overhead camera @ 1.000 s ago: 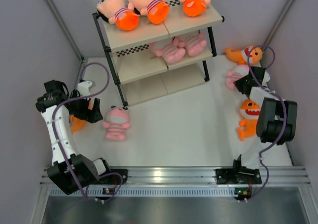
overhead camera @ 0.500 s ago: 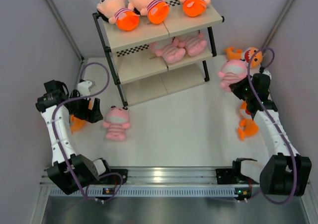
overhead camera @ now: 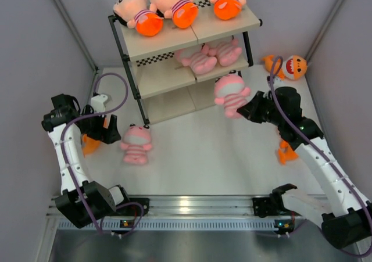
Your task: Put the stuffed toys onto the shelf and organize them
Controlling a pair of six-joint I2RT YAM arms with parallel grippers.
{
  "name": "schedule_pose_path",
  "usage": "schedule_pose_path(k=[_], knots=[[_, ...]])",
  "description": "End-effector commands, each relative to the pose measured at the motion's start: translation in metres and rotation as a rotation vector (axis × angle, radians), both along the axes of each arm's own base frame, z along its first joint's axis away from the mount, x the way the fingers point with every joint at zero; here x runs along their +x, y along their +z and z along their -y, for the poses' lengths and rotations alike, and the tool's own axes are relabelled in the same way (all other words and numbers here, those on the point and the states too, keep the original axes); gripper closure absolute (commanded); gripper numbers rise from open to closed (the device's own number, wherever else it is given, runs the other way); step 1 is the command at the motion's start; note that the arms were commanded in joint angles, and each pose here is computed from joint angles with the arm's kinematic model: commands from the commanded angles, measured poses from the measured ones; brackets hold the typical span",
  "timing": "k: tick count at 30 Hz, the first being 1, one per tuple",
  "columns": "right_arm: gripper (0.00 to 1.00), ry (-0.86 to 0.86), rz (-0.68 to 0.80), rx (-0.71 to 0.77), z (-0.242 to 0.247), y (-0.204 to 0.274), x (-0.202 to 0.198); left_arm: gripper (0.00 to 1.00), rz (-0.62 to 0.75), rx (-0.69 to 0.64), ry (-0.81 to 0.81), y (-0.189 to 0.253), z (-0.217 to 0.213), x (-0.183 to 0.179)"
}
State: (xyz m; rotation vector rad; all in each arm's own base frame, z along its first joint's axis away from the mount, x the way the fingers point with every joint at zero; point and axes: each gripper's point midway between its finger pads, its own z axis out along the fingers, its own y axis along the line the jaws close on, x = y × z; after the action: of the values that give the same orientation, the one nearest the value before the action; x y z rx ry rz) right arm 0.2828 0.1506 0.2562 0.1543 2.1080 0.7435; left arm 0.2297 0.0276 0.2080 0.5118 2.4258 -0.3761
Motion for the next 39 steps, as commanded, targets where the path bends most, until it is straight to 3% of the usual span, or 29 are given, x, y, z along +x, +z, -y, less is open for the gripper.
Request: schedule_pose_path(k=[1, 5, 17, 28, 34, 39], knots=[[1.00, 0.203, 0.106, 0.045, -0.047, 0.058, -0.011, 0.08, 0.052, 0.007, -0.019, 0.013, 0.004, 0.000], [1.00, 0.345, 0.181, 0.160, -0.103, 0.104, -0.023, 0.08, 0.043, 0.005, -0.017, 0.010, 0.004, -0.002], [1.00, 0.272, 0.180, 0.406, -0.192, 0.141, 0.062, 0.08, 0.039, 0.018, -0.014, 0.009, 0.002, -0.002], [1.00, 0.238, 0.132, 0.445, -0.251, 0.125, 0.117, 0.08, 0.011, 0.020, -0.018, 0.001, 0.000, -0.003], [1.00, 0.223, 0.111, 0.414, -0.252, 0.108, 0.112, 0.08, 0.005, 0.025, -0.023, -0.001, -0.002, -0.002], [1.00, 0.227, 0.173, 0.365, -0.247, 0.125, 0.092, 0.08, 0.004, 0.006, -0.032, -0.002, 0.001, -0.001]])
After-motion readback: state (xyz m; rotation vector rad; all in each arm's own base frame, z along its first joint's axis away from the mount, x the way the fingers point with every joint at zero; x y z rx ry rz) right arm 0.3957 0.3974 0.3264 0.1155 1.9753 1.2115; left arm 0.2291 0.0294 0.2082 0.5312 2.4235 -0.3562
